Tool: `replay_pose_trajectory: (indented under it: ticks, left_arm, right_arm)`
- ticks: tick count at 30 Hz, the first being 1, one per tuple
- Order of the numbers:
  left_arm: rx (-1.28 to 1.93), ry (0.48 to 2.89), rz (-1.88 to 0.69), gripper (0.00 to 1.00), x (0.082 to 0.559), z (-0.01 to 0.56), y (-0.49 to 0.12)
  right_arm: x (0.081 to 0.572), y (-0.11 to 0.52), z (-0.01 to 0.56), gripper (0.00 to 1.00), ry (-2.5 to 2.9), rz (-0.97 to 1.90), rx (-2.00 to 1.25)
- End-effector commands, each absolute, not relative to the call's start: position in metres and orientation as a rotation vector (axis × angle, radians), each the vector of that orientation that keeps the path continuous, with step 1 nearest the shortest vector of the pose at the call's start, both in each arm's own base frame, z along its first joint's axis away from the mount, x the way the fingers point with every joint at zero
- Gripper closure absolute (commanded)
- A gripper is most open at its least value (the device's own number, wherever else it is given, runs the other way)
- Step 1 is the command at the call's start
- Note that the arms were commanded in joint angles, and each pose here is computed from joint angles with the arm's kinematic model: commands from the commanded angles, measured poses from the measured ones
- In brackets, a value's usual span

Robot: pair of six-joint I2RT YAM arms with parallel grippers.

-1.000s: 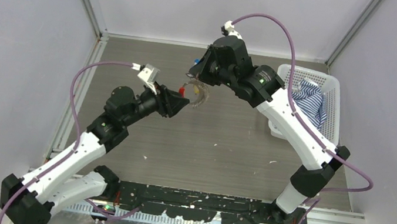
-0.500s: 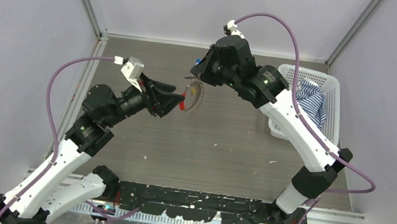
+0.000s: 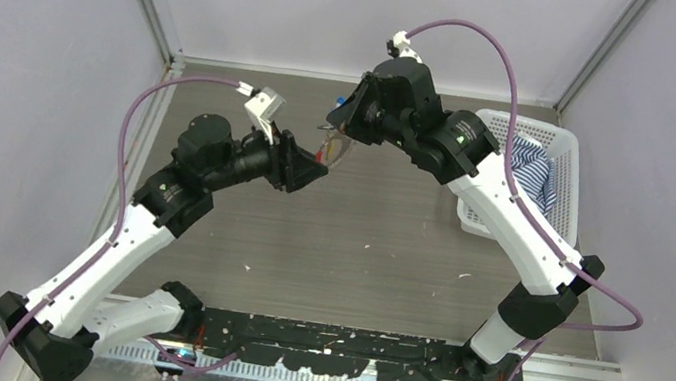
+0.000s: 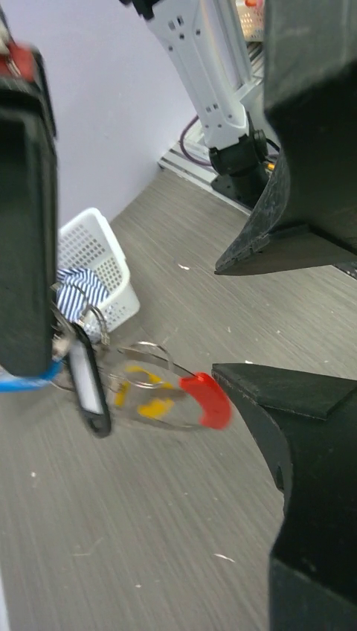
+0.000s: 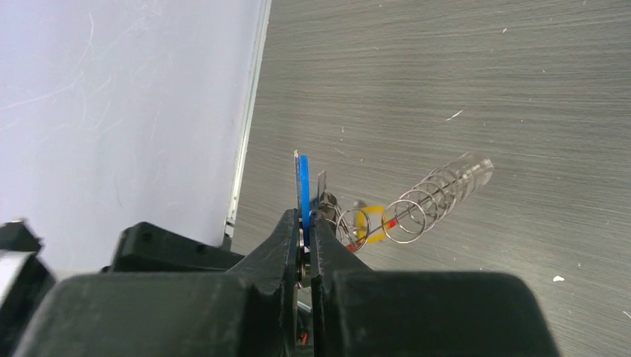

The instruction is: Remove the keys from the keyring

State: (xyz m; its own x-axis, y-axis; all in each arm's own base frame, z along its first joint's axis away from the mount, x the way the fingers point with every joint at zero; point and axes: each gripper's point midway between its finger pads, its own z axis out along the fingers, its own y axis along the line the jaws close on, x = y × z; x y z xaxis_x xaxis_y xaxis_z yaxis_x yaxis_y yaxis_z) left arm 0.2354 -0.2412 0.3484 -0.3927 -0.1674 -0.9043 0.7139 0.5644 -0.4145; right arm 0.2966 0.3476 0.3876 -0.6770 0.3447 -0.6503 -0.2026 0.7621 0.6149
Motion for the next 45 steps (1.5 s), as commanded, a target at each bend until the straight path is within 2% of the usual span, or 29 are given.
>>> replay_pose_trajectory:
  ticks: [1,11,16,18,19,20,21,23,24,30,33,35,39,45]
  left_arm:
    - [0.465,1.71,-0.983,0.52,0.236,0.342,-0.236]
    - [0.413,1.642,-0.975,0.55,0.248,0.333,-0.238]
    - [0.385,1.6,-0.961,0.6,0.254,0.338,-0.239]
    - [0.372,1.581,-0.964,0.69,0.256,0.34,-0.239]
    - [0.369,1.568,-0.967,0.78,0.256,0.343,-0.239]
    - [0.367,1.561,-0.966,0.92,0.256,0.345,-0.238]
    - [0.371,1.561,-0.956,0.99,0.257,0.347,-0.237]
    - [0.398,1.567,-0.92,1.0,0.254,0.347,-0.233]
    - [0.426,1.562,-0.898,1.0,0.252,0.348,-0.231]
    - [0.782,1.497,-0.775,1.0,0.226,0.342,-0.23]
    - [1.055,1.414,-0.68,1.0,0.212,0.331,-0.229]
    - [1.225,1.36,-0.648,1.0,0.199,0.325,-0.23]
    - [1.401,1.294,-0.516,1.0,0.192,0.323,-0.224]
    - [1.395,1.251,-0.494,1.0,0.192,0.339,-0.225]
  right_arm:
    - [0.286,0.339,0.44,0.98,2.025,0.985,0.133]
    - [0.284,0.339,0.441,0.97,2.022,0.994,0.134]
    - [0.284,0.339,0.436,0.97,2.027,0.996,0.141]
    - [0.283,0.338,0.432,0.97,2.034,0.992,0.141]
    - [0.283,0.337,0.428,0.97,2.041,0.983,0.143]
    - [0.282,0.334,0.425,0.97,2.044,0.97,0.146]
    - [0.282,0.329,0.42,0.97,2.049,0.95,0.15]
    - [0.28,0.315,0.41,0.95,2.042,0.902,0.175]
    - [0.28,0.309,0.404,0.92,2.035,0.885,0.185]
    - [0.268,0.28,0.373,0.47,2.009,0.836,0.198]
    - [0.263,0.263,0.358,0.35,2.017,0.757,0.172]
    - [0.259,0.255,0.36,0.31,1.995,0.744,0.144]
    - [0.247,0.259,0.382,0.28,1.928,0.824,0.021]
    - [0.22,0.27,0.398,0.32,1.864,0.958,-0.171]
